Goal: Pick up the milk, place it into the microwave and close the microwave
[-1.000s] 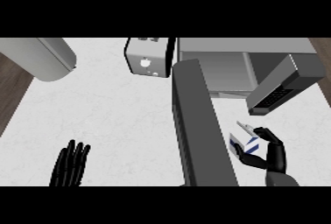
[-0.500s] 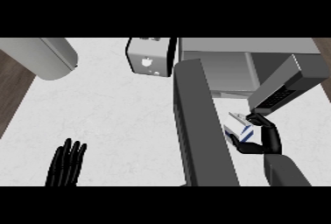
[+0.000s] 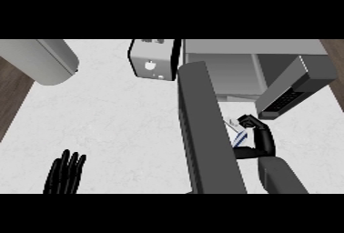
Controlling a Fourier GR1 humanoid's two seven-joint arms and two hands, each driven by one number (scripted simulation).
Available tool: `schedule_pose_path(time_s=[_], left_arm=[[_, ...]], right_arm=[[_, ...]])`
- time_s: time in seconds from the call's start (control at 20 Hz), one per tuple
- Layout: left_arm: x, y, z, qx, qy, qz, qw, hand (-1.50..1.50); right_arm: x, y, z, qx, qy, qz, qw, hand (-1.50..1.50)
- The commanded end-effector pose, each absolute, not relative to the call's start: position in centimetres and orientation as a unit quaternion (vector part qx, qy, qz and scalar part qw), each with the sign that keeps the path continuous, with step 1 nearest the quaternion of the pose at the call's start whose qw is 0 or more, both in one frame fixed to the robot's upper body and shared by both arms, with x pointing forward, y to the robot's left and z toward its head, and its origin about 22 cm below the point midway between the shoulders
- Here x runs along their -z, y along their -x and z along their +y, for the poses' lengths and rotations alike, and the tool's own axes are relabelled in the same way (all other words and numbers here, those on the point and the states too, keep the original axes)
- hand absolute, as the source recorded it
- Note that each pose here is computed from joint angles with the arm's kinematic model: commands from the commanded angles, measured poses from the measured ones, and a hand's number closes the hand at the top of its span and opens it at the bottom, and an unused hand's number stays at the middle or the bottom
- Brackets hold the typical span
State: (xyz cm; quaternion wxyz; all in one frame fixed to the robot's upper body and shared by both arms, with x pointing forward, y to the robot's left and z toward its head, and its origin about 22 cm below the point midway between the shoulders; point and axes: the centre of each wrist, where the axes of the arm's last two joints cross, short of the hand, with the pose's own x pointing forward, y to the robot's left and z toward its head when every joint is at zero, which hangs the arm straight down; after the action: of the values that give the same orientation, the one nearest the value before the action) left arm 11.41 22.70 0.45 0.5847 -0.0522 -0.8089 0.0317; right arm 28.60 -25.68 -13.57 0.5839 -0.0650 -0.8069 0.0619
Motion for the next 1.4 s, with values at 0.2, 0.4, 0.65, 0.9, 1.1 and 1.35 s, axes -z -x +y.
schedule_pose_path(time_s=[0.2,0.4,0.65,0.9,1.1,1.35], left_arm=[[0.4,-12.3,24.2,-0.045,0.050,-0.803,0.592,-1.50],[0.4,-11.0,23.3,-0.040,0.060,-0.798,0.598,-1.50],[0.8,-11.0,25.9,-0.035,0.050,-0.808,0.585,-1.50],[0.3,-11.9,25.5,-0.042,0.045,-0.806,0.588,-1.50],[1.5,-13.0,24.4,-0.034,0.064,-0.806,0.588,-1.50],[0.5,-12.4,25.9,-0.028,0.069,-0.800,0.595,-1.50]], right_arm=[[10.5,-31.2,-21.7,-0.071,0.092,-0.838,0.533,1.50],[8.6,-33.7,-22.3,-0.054,0.120,-0.831,0.540,1.50],[6.6,-34.7,-22.5,-0.066,0.139,-0.825,0.544,1.50],[3.9,-38.0,-21.8,-0.097,0.168,-0.803,0.564,1.50],[4.8,-38.3,-23.0,-0.137,0.221,-0.783,0.566,1.50],[2.5,-40.4,-22.2,-0.151,0.279,-0.768,0.557,1.50]])
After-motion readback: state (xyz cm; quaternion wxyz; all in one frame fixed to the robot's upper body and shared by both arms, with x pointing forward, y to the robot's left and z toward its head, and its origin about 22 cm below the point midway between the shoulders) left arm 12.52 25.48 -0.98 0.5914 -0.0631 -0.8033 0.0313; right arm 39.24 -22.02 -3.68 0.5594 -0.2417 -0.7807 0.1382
